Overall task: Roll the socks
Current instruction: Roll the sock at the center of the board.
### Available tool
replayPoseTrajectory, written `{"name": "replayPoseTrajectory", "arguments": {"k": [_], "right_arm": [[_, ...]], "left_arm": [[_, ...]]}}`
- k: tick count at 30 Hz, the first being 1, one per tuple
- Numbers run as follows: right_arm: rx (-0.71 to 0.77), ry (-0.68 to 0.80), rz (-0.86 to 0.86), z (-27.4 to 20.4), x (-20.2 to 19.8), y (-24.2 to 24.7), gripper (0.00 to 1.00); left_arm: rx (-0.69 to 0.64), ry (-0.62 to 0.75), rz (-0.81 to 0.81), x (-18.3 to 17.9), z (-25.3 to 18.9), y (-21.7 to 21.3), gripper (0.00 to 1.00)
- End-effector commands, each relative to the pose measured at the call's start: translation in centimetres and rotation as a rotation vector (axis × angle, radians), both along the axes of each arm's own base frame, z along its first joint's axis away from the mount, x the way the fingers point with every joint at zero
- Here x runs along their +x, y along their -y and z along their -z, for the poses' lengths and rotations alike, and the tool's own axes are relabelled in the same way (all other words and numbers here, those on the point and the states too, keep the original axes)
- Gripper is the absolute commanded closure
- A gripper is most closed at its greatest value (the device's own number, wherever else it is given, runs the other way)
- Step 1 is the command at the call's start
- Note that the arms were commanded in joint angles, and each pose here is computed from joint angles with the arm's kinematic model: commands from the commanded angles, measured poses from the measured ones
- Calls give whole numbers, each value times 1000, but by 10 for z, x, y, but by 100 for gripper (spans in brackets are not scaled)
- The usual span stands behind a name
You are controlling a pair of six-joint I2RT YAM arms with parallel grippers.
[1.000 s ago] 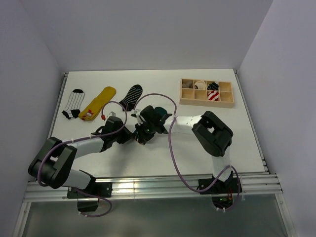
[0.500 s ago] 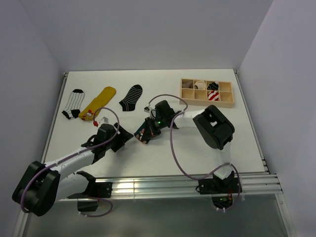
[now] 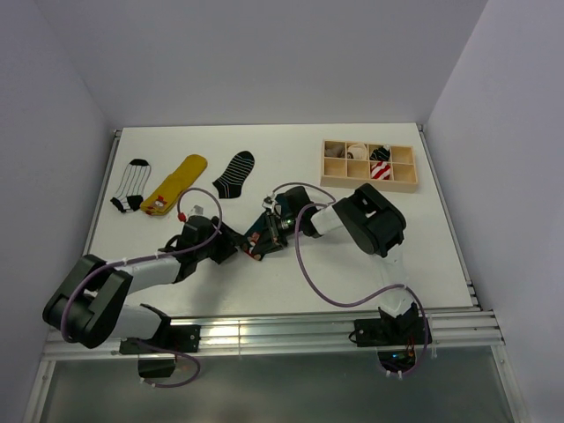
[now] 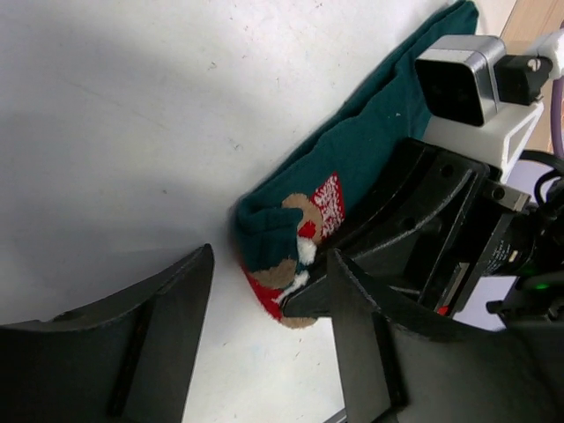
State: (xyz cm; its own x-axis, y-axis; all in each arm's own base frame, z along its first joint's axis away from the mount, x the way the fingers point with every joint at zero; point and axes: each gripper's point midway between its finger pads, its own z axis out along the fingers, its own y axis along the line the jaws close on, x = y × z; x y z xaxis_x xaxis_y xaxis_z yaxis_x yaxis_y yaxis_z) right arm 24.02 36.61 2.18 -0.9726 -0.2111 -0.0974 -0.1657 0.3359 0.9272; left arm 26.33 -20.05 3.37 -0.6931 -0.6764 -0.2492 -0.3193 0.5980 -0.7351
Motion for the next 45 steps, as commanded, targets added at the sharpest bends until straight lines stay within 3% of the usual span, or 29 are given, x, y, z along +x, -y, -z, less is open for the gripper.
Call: {"name": "replayPoseTrajectory", "arguments": {"k": [1,7,13,17,22,26,34,45], "right_arm": [[36,0,4,-3,2,1,100],[30,9,9,-4,6,3,100],[-41,50,2,-4,7,8,100],[-105,184,-22,-9,11,12,88],[-277,428,-2,-22,15,18,65],[-418,676,35,-33,23,28,59],[-484,1076,86,-64,10,21,61],[-545,1219,5,-48,-8,-9,71]], "left_arm": [[75,-117,4,-19,35,-9,41],[112,-171,-5,-26,55,-14,55],[160,-212,-2,-26,71,-17,83],[199,-214,12,-21,69,-16,100],[245,-237,50,-26,55,-14,100],[329,-238,53,-22,44,-19,100],[340,-249,71,-17,27,-12,100],[332,-247,81,-16,21,-8,100]]}}
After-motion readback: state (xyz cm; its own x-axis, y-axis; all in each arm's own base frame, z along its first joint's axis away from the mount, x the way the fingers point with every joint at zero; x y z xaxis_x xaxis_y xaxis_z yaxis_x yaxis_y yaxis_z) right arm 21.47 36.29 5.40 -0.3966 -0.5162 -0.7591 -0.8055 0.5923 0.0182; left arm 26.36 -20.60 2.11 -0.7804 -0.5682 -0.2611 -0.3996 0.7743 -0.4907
